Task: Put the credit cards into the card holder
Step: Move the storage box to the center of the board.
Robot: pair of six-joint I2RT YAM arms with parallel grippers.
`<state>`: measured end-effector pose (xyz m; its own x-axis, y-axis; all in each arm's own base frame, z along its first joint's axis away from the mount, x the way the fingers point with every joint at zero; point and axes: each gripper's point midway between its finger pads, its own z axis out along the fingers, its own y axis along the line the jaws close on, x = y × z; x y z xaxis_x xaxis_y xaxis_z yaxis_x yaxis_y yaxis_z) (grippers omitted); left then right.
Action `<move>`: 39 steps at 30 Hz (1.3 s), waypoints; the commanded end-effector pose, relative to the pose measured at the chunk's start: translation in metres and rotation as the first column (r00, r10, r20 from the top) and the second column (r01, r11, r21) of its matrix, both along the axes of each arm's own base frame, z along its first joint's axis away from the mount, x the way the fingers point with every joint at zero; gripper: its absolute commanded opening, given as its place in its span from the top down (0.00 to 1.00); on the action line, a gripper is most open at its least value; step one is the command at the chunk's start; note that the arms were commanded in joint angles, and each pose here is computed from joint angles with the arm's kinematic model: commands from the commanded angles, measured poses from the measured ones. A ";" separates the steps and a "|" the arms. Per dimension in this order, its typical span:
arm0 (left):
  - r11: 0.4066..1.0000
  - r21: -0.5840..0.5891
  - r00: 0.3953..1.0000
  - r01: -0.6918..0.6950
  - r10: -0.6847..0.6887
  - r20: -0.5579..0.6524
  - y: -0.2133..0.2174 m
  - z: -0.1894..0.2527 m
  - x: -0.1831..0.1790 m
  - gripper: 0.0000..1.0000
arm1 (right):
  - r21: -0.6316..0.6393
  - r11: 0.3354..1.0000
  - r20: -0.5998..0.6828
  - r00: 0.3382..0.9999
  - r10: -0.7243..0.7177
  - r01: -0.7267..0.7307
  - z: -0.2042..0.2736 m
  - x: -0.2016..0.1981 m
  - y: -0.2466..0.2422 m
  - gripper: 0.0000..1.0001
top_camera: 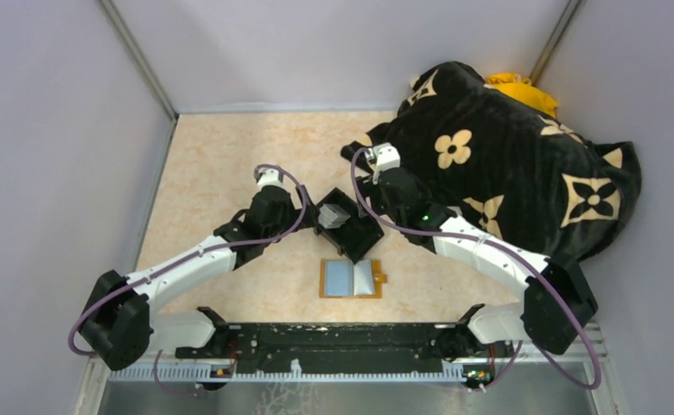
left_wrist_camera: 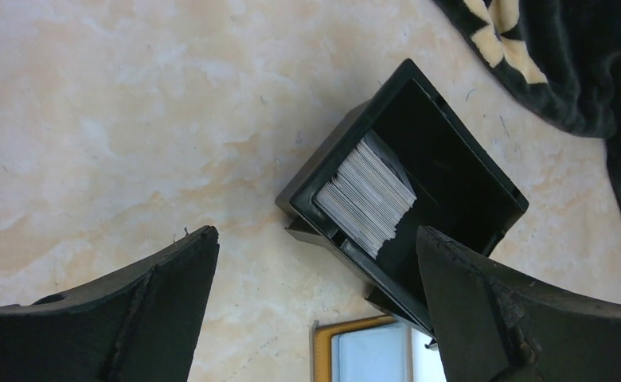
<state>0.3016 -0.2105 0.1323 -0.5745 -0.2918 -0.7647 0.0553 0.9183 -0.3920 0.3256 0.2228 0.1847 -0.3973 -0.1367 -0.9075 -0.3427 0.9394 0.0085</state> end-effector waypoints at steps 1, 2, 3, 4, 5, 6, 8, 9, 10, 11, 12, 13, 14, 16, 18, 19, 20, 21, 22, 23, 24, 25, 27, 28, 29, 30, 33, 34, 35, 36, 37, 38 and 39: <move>0.996 -0.085 0.999 0.032 -0.035 -0.036 -0.011 0.001 -0.015 0.01 | -0.012 0.984 -0.077 0.982 0.174 -0.175 -0.025 -0.015 0.027 0.26; 0.995 -0.093 0.999 0.032 -0.036 -0.038 -0.011 0.000 -0.017 0.01 | -0.021 0.984 -0.088 0.981 0.174 -0.177 -0.030 -0.014 0.027 0.26; 0.995 -0.099 0.998 0.034 -0.038 -0.044 -0.011 -0.002 -0.019 0.01 | -0.026 0.984 -0.089 0.980 0.176 -0.179 -0.033 -0.013 0.028 0.26; 0.993 -0.108 0.998 0.037 -0.042 -0.044 -0.012 -0.001 -0.020 0.01 | -0.033 0.983 -0.091 0.980 0.178 -0.182 -0.036 -0.012 0.029 0.26; 0.993 -0.114 0.998 0.041 -0.047 -0.047 -0.013 -0.001 -0.022 0.01 | -0.040 0.982 -0.094 0.979 0.182 -0.186 -0.041 -0.011 0.030 0.26; 0.992 -0.120 0.998 0.042 -0.048 -0.046 -0.014 0.000 -0.023 0.01 | -0.046 0.981 -0.098 0.978 0.184 -0.189 -0.045 -0.009 0.031 0.26; 0.991 -0.126 0.998 0.043 -0.049 -0.045 -0.014 0.001 -0.024 0.01 | -0.056 0.979 -0.113 0.976 0.187 -0.194 -0.054 -0.007 0.033 0.26; 0.990 -0.131 0.998 0.045 -0.051 -0.043 -0.014 0.002 -0.025 0.01 | -0.061 0.980 -0.117 0.976 0.184 -0.192 -0.057 -0.006 0.034 0.26; 0.990 -0.134 0.998 0.047 -0.052 -0.040 -0.014 0.003 -0.026 0.01 | -0.065 0.979 -0.122 0.975 0.185 -0.194 -0.061 -0.005 0.035 0.26; 0.989 -0.136 0.998 0.048 -0.054 -0.038 -0.014 0.004 -0.026 0.01 | -0.068 0.978 -0.124 0.975 0.186 -0.195 -0.063 -0.004 0.036 0.26; 0.989 -0.138 0.998 0.049 -0.055 -0.038 -0.014 0.005 -0.027 0.01 | -0.072 0.979 -0.126 0.975 0.183 -0.193 -0.066 -0.002 0.035 0.26; 0.989 -0.140 0.998 0.050 -0.056 -0.036 -0.014 0.005 -0.028 0.01 | -0.073 0.979 -0.133 0.974 0.182 -0.192 -0.069 -0.001 0.036 0.26; 0.989 -0.141 0.998 0.050 -0.056 -0.037 -0.014 0.005 -0.029 0.01 | -0.074 0.979 -0.137 0.974 0.181 -0.192 -0.071 0.001 0.036 0.26; 0.988 -0.147 0.998 0.049 -0.055 -0.040 -0.013 0.004 -0.030 0.01 | -0.080 0.978 -0.147 0.972 0.181 -0.194 -0.076 0.003 0.036 0.26; 0.988 -0.149 0.997 0.048 -0.056 -0.045 -0.013 0.003 -0.032 0.01 | -0.079 0.977 -0.159 0.970 0.183 -0.197 -0.081 0.005 0.036 0.26; 0.987 -0.151 0.997 0.049 -0.057 -0.044 -0.013 0.003 -0.032 0.01 | -0.078 0.977 -0.163 0.970 0.182 -0.197 -0.083 0.006 0.036 0.26; 0.987 -0.151 0.997 0.049 -0.056 -0.044 -0.013 0.003 -0.032 0.01 | -0.079 0.977 -0.169 0.969 0.181 -0.196 -0.085 0.007 0.036 0.26; 0.987 -0.153 0.997 0.050 -0.057 -0.044 -0.013 0.003 -0.033 0.01 | -0.080 0.978 -0.173 0.969 0.178 -0.194 -0.087 0.008 0.036 0.26; 0.987 -0.154 0.998 0.049 -0.057 -0.042 -0.012 0.003 -0.033 0.01 | -0.079 0.978 -0.176 0.969 0.176 -0.192 -0.089 0.009 0.035 0.27; 0.987 -0.154 0.998 0.049 -0.056 -0.042 -0.012 0.003 -0.033 0.01 | -0.077 0.978 -0.180 0.968 0.176 -0.192 -0.090 0.010 0.035 0.27; 0.987 -0.155 0.998 0.049 -0.055 -0.040 -0.012 0.004 -0.033 0.01 | -0.073 0.979 -0.184 0.967 0.175 -0.191 -0.092 0.011 0.034 0.30; 0.986 -0.157 0.998 0.049 -0.056 -0.039 -0.012 0.004 -0.033 0.01 | -0.066 0.979 -0.188 0.966 0.175 -0.191 -0.093 0.013 0.034 0.34; 0.986 -0.157 0.998 0.048 -0.055 -0.040 -0.012 0.004 -0.034 0.01 | -0.059 0.981 -0.194 0.966 0.173 -0.187 -0.095 0.015 0.033 0.41; 0.986 -0.157 0.998 0.047 -0.054 -0.041 -0.012 0.004 -0.034 0.01 | -0.057 0.981 -0.195 0.966 0.170 -0.184 -0.095 0.018 0.032 0.43; 0.986 -0.157 0.998 0.047 -0.054 -0.042 -0.011 0.003 -0.034 0.01 | -0.058 0.981 -0.197 0.966 0.169 -0.183 -0.096 0.018 0.031 0.44; 0.986 -0.159 0.998 0.045 -0.053 -0.042 -0.011 0.003 -0.034 0.01 | -0.058 0.982 -0.198 0.966 0.168 -0.182 -0.097 0.020 0.031 0.46; 0.986 -0.162 0.998 0.041 -0.049 -0.044 -0.011 0.002 -0.034 0.01 | -0.055 0.982 -0.199 0.965 0.168 -0.183 -0.098 0.023 0.033 0.52; 0.986 -0.160 0.998 0.038 -0.046 -0.044 -0.010 0.002 -0.034 0.01 | -0.053 0.982 -0.196 0.966 0.169 -0.183 -0.097 0.024 0.034 0.52; 0.987 -0.157 0.998 0.037 -0.044 -0.043 -0.010 0.002 -0.034 0.01 | -0.052 0.982 -0.196 0.966 0.168 -0.181 -0.097 0.025 0.035 0.53; 0.987 -0.156 0.998 0.035 -0.043 -0.043 -0.009 0.001 -0.034 0.01 | -0.052 0.982 -0.194 0.967 0.167 -0.180 -0.097 0.027 0.036 0.53; 0.987 -0.155 0.998 0.034 -0.042 -0.044 -0.009 0.001 -0.034 0.01 | -0.050 0.983 -0.191 0.968 0.166 -0.178 -0.097 0.029 0.037 0.53; 0.987 -0.155 0.998 0.035 -0.042 -0.044 -0.010 0.001 -0.034 0.01 | -0.050 0.983 -0.188 0.968 0.165 -0.177 -0.097 0.030 0.038 0.55; 0.987 -0.154 0.998 0.033 -0.041 -0.044 -0.009 0.001 -0.033 0.01 | -0.050 0.983 -0.182 0.970 0.163 -0.175 -0.095 0.033 0.039 0.58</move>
